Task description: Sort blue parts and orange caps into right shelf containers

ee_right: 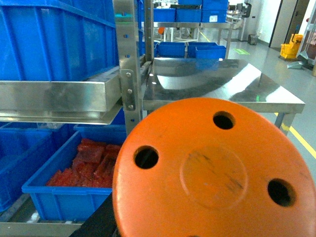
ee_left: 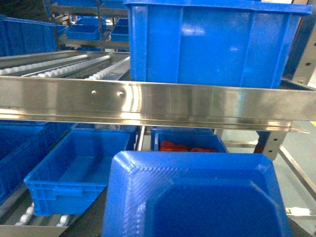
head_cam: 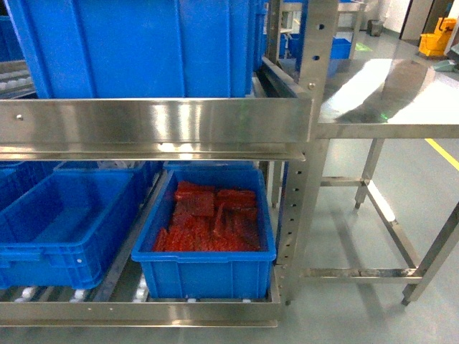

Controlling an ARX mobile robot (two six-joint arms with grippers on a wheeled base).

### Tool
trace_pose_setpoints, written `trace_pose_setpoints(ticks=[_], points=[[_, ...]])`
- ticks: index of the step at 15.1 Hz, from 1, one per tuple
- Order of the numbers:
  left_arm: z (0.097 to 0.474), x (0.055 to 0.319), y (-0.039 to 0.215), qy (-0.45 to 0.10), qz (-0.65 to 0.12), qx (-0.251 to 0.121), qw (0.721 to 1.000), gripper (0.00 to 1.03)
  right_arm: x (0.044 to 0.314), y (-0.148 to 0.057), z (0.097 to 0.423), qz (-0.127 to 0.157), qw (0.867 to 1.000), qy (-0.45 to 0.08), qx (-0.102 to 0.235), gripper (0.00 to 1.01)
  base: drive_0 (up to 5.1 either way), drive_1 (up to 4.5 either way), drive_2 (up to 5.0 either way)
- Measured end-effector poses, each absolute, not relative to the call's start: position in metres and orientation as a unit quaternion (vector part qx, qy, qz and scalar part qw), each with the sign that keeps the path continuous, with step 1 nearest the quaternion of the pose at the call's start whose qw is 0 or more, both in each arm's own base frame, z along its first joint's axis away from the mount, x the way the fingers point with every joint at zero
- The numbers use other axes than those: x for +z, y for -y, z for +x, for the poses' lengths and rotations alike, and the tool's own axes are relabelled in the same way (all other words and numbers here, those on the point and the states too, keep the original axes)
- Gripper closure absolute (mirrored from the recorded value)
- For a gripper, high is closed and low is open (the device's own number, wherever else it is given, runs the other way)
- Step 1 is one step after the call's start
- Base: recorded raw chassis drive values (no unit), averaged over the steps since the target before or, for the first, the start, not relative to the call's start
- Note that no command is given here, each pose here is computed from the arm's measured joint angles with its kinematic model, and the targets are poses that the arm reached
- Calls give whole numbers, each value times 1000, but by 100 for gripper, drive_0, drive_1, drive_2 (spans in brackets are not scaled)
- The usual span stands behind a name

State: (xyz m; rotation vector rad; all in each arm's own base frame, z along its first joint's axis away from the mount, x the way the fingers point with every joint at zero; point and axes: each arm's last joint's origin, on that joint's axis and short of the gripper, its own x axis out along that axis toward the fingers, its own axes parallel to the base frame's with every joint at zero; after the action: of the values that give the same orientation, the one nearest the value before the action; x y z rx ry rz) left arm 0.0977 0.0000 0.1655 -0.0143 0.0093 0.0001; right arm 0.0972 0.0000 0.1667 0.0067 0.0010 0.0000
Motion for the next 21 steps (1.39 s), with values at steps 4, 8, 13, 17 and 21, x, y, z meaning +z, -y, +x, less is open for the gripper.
trace_pose_setpoints(ticks=[4,8,13,17,21], points=[[98,166,0,-4,-7,0,1000,61,167,0,97,3,1000,2,0,57,-507,238,238],[98,166,0,-4,-7,0,1000,61,167,0,97,3,1000,0,0,57,-502,244,244],[98,166,0,-3,-7,0,1000,61,167,0,97,3,1000,0,0,57,-505,241,241],[98,166,0,-3,-7,0,1000,61,167,0,97,3,1000,0,0,57,-511,234,234],[98,166,0,-4,-7,0,1000,61,167,0,97,3,1000,0,0,57,-500,246,246]])
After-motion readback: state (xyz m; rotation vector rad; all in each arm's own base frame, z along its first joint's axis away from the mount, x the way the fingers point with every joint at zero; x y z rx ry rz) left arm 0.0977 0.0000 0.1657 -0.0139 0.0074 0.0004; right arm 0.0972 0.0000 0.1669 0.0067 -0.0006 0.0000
